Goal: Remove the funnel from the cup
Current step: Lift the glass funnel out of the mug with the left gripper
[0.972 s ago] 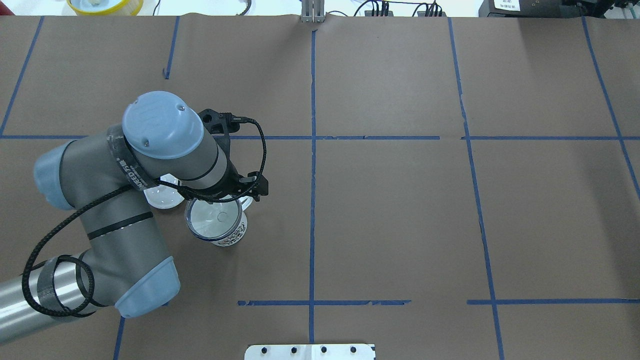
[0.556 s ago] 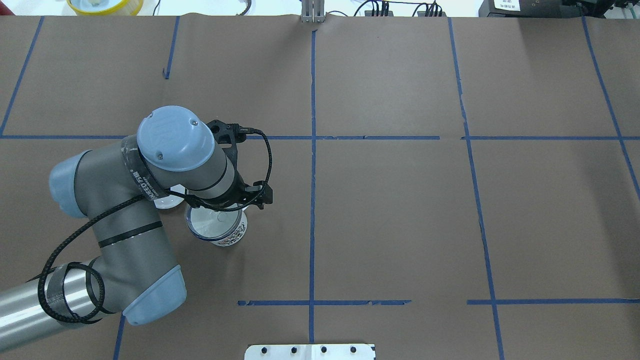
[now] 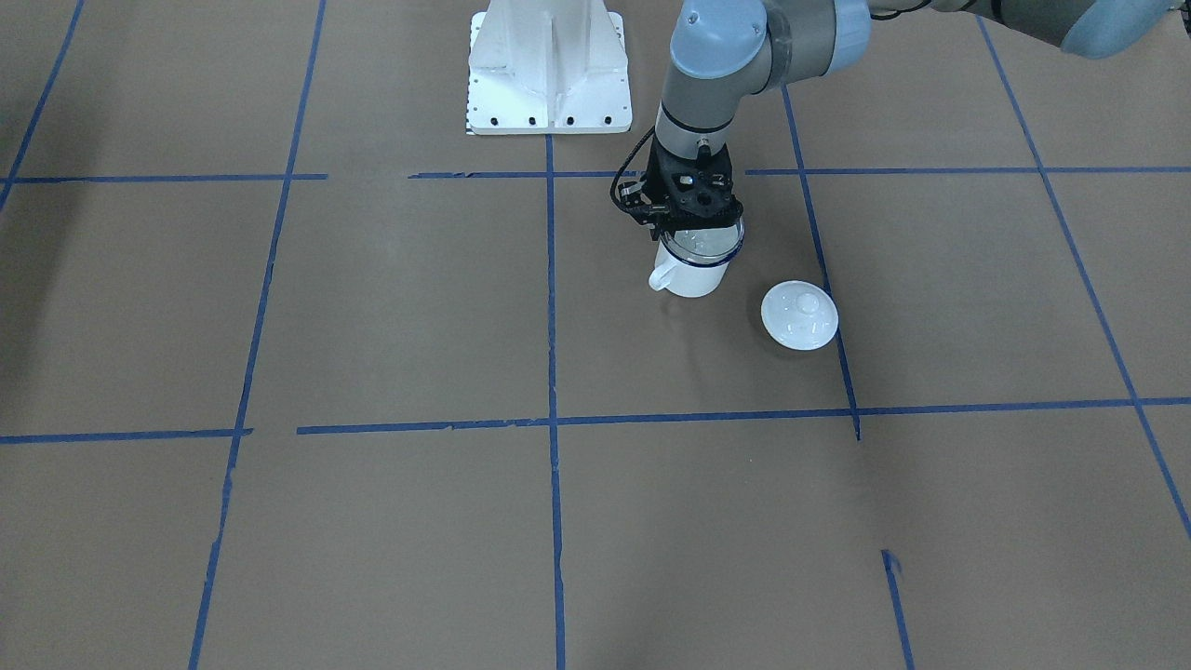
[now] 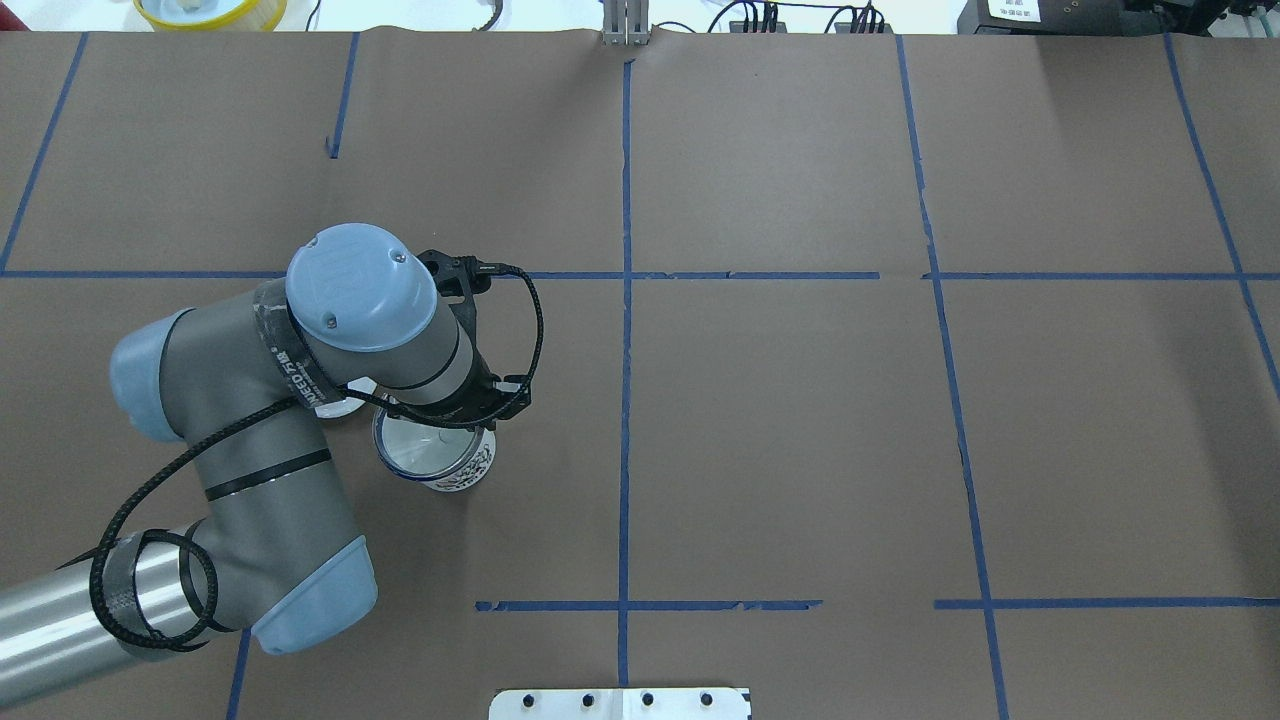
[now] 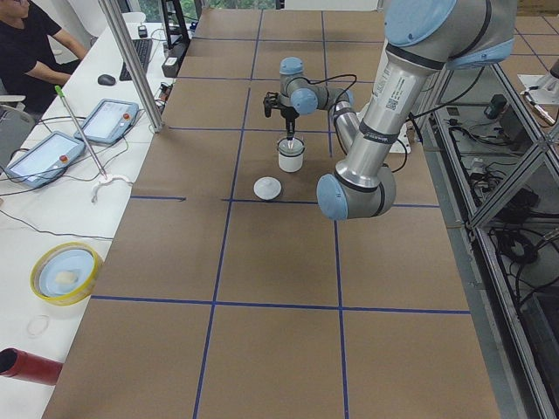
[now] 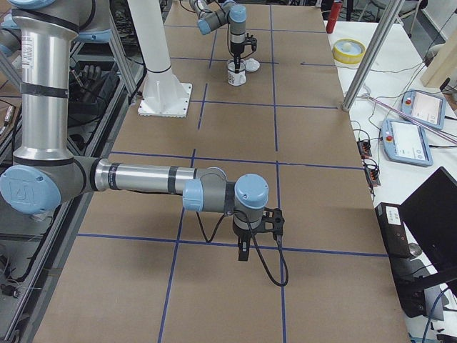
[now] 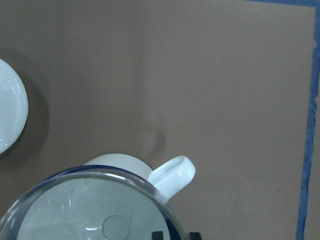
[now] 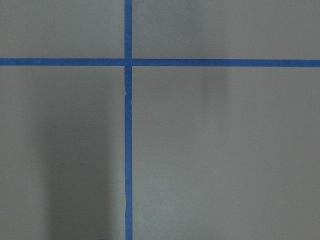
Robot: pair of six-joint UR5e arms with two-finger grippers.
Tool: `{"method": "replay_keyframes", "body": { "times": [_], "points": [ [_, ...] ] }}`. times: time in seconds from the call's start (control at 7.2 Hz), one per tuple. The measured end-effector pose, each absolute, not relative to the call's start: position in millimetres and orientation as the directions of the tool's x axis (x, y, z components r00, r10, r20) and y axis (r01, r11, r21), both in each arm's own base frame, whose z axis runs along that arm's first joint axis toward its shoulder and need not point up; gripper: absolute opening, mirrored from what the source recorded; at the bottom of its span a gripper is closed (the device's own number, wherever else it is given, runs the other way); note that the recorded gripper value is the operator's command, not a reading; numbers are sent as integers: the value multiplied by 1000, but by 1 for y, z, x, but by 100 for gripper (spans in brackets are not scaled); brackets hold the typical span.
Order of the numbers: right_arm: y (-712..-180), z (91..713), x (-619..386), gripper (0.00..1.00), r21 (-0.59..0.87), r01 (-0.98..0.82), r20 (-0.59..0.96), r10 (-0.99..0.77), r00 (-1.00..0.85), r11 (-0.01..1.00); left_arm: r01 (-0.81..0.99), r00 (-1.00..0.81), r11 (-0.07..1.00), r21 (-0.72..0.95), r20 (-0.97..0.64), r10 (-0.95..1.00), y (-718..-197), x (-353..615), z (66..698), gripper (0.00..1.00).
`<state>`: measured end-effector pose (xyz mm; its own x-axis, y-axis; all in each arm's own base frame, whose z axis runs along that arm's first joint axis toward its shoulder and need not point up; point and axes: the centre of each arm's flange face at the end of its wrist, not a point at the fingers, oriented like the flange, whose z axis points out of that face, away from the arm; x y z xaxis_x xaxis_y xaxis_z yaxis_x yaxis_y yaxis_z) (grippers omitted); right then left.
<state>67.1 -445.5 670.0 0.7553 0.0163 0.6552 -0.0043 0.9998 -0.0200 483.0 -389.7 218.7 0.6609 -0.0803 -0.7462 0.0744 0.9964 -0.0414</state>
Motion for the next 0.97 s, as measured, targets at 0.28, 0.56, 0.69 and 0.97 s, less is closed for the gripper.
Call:
{"method": "replay_keyframes", "body": {
  "times": [0.28, 0.56, 0.69, 0.97],
  "points": [
    [-445, 670, 67, 100, -20, -4, 655, 16, 755, 1000, 94, 663, 995, -43, -743, -94, -386, 449, 196, 0],
    [-445, 670, 67, 100, -20, -4, 655, 16, 755, 1000, 180, 657, 983, -43, -738, -153, -406, 378, 165, 0],
    [-446, 670, 67, 100, -20, -4, 655, 16, 755, 1000, 228, 640, 973, -44, -746, -184, -418, 337, 150, 0],
    [-446, 670, 67, 100, -21, -4, 655, 17, 755, 1000, 347, 565, 935, -72, -780, -269, -443, 271, 133, 0]
  ]
}}
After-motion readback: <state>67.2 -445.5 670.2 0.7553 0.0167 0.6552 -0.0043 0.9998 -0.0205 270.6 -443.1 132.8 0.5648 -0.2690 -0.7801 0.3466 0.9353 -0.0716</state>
